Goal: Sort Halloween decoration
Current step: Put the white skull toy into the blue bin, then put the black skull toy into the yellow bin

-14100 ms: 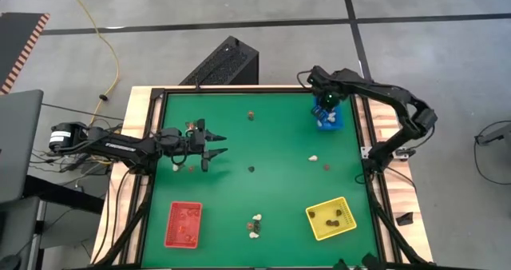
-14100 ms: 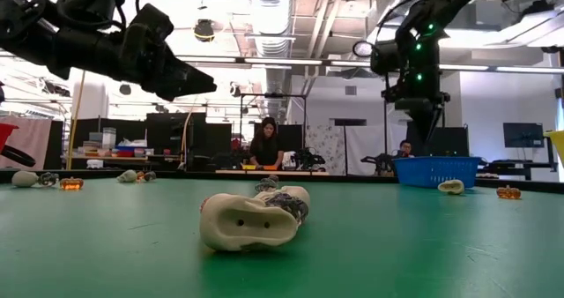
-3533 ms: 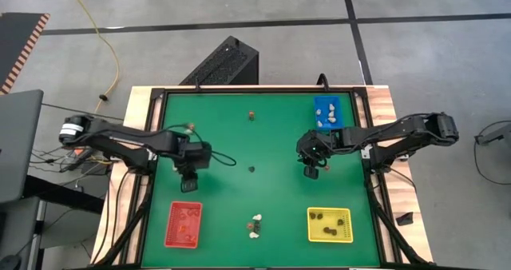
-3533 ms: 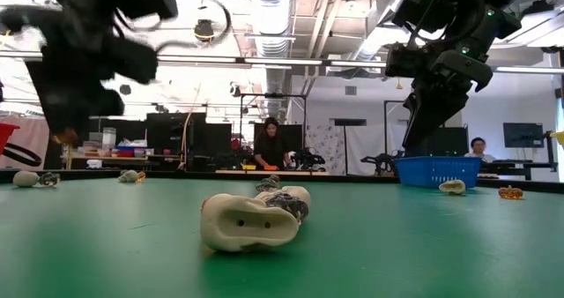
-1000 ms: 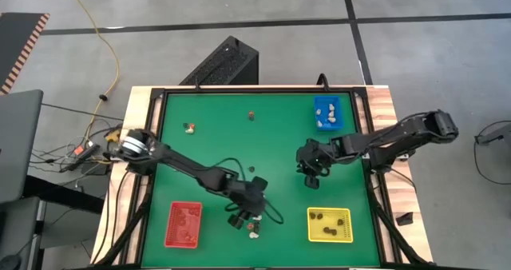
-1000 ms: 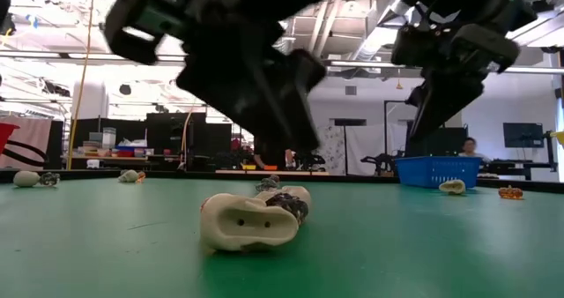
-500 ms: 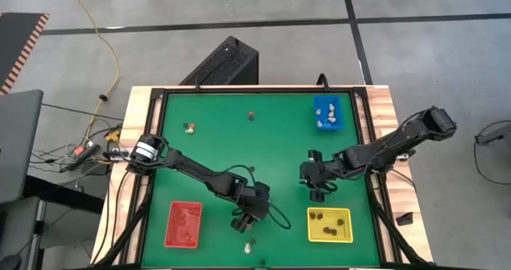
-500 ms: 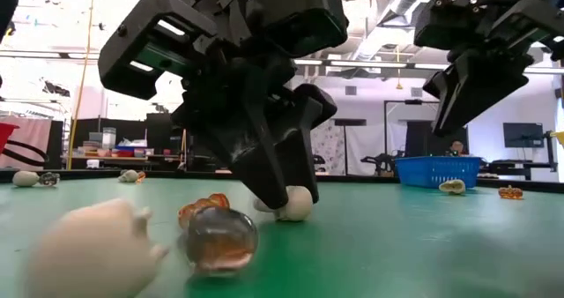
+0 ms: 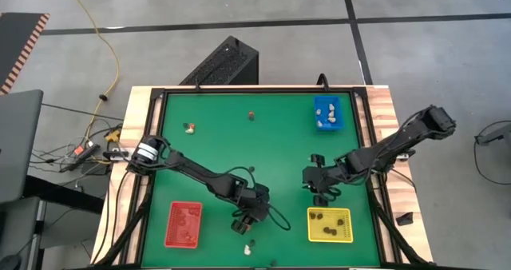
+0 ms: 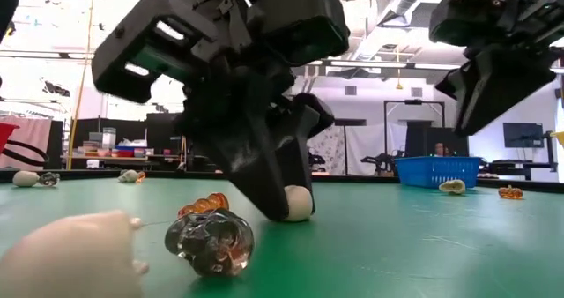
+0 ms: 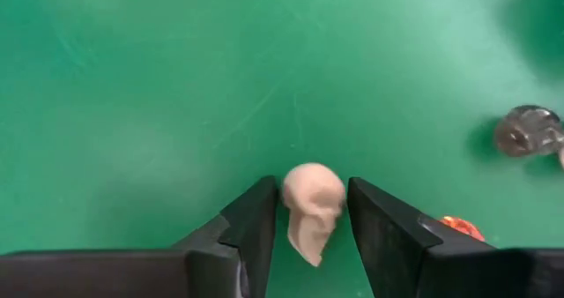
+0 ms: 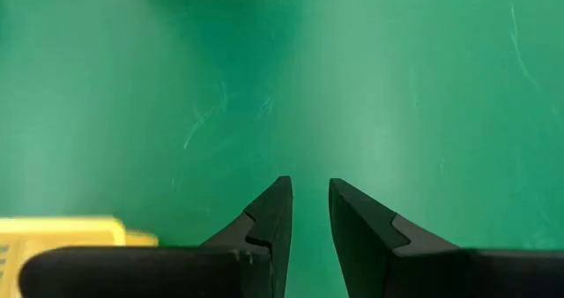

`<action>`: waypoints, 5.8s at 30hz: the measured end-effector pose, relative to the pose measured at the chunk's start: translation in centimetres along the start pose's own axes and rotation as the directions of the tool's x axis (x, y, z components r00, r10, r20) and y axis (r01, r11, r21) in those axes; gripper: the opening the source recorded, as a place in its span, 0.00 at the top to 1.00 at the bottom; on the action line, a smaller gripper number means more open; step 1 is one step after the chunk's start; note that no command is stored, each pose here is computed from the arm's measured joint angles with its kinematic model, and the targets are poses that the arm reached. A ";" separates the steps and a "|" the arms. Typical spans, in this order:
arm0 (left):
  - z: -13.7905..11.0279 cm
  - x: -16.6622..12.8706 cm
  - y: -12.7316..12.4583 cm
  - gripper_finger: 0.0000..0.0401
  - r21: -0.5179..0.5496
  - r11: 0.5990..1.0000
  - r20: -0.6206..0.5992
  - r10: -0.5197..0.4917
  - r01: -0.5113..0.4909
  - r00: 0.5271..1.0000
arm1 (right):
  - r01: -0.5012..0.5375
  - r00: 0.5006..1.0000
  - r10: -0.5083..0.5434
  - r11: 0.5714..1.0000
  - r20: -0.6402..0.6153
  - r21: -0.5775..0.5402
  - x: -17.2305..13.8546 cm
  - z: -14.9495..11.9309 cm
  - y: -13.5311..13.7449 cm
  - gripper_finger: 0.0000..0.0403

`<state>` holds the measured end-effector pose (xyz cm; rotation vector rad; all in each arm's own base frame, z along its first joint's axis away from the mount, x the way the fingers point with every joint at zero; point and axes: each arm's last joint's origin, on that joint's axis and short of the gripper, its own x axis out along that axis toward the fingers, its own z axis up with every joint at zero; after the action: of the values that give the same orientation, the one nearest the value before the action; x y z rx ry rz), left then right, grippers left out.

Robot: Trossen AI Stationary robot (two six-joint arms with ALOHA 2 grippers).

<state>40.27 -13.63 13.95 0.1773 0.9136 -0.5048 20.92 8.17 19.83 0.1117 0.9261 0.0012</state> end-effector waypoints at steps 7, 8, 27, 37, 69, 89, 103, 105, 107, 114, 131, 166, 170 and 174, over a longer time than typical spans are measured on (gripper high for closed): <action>-0.6 1.3 0.3 0.73 0.000 1.000 -0.015 -0.005 0.005 1.000 | -0.007 1.000 0.007 0.998 0.000 0.062 -2.0 -0.7 0.1 0.73; -0.7 1.3 0.3 0.74 -0.001 1.000 -0.020 -0.006 0.006 1.000 | -0.010 1.000 0.009 0.998 0.006 0.068 -2.3 -0.8 0.2 0.73; 4.3 -2.8 7.4 0.82 0.116 0.911 0.304 0.346 -0.395 0.888 | -0.005 0.942 -0.010 0.999 0.336 0.044 -9.8 -2.9 1.2 0.73; 3.8 -3.7 21.8 0.82 -0.293 0.741 0.569 0.643 -0.604 0.513 | 0.085 0.887 -0.090 0.996 0.452 0.032 -11.3 -3.0 0.5 0.73; 3.9 -4.2 33.8 0.48 -0.510 0.686 0.412 0.724 -0.519 0.553 | 0.087 0.847 -0.097 0.995 0.523 0.042 -13.1 -3.2 -0.8 0.73; -1.9 -26.4 16.4 0.48 -0.353 0.560 -0.525 0.544 -0.749 0.654 | 0.138 0.815 -0.096 0.990 0.571 -0.030 -8.3 2.4 0.1 0.73; -13.0 -24.2 4.8 0.48 -0.506 0.731 0.407 0.671 -0.458 0.620 | 0.018 0.853 0.014 0.998 0.523 -0.057 4.1 9.0 -4.6 0.60; -13.8 -24.3 3.4 0.48 -0.504 0.752 0.535 0.658 -0.425 0.531 | 0.067 0.858 -0.022 0.995 0.513 -0.070 6.0 9.4 -4.8 0.54; -15.1 -23.8 2.3 0.48 -0.492 0.770 0.596 0.639 -0.406 0.486 | 0.109 0.856 -0.061 0.992 0.513 -0.063 7.9 9.8 -4.9 0.48; -17.7 -23.8 0.5 0.48 -0.559 0.720 0.657 0.687 -0.410 0.311 | 0.119 0.870 -0.108 0.993 0.480 0.008 13.4 8.4 -5.7 0.42; -18.1 -23.0 0.7 0.48 -0.541 0.704 0.605 0.706 -0.459 0.368 | 0.134 0.825 -0.174 0.985 0.537 0.112 19.1 5.4 -6.1 0.44; -18.1 -22.9 0.7 0.48 -0.531 0.701 0.600 0.708 -0.476 0.372 | -0.276 0.931 0.361 0.795 -0.055 0.541 -4.7 0.0 6.1 0.66; -18.1 -22.9 0.7 0.48 -0.534 0.701 0.601 0.708 -0.472 0.372 | -0.210 0.913 0.379 0.751 -0.149 0.626 -4.7 -2.1 8.4 0.68; -18.1 -22.9 0.7 0.48 -0.538 0.702 0.601 0.708 -0.466 0.371 | -0.053 0.916 0.312 0.720 -0.253 0.692 -3.6 -3.5 9.0 0.67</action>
<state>16.19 1.29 21.11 0.0021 -0.0253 0.2783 16.40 17.24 21.47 0.9218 1.2430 -0.1360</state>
